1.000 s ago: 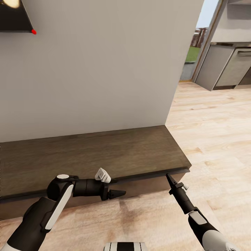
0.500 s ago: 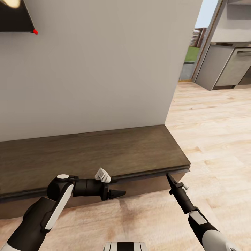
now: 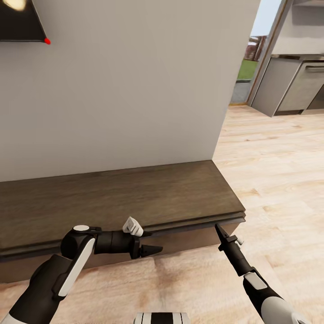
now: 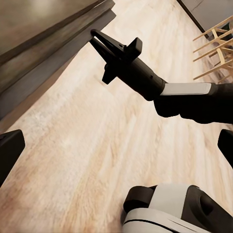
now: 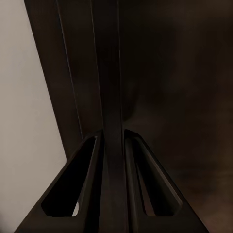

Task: Place each of the two pumpkins and all three candles from the living room inside a cabinet in the living room (use any cabinet), then make sure every cabinet is closed, and position the cauldron so it is next to a table in the living room.

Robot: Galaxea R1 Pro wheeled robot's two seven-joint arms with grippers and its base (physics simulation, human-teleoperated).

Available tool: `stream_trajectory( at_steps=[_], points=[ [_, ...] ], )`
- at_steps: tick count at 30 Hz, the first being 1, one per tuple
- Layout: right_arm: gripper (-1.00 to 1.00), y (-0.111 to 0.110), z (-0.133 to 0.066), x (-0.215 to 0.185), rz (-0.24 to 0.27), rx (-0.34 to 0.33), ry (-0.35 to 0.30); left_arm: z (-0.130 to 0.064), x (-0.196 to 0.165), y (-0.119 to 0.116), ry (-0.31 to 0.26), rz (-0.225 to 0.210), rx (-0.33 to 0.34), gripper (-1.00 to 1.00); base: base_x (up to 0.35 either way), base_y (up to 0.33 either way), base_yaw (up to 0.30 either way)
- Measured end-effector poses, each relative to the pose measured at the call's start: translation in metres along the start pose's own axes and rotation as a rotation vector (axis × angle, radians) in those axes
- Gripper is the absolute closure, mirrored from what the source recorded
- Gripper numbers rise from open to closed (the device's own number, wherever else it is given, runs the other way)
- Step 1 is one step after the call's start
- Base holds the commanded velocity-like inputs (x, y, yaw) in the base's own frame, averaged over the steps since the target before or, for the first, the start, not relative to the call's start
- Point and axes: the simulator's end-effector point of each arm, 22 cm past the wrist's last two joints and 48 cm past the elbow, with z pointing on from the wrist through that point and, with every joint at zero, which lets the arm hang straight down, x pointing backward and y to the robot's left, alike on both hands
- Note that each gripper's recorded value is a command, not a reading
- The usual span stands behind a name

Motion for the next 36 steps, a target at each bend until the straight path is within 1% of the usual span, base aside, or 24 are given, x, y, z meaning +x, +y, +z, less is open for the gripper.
stream_trajectory(
  at_steps=[36],
  points=[
    [1.00,0.0001,-0.0004,-0.0031,0.002,0.000,-0.011,0.0004,0.0003,-0.0004,0.001,0.001,0.001,-1.00,-0.037,0.000,0.000]
  ],
)
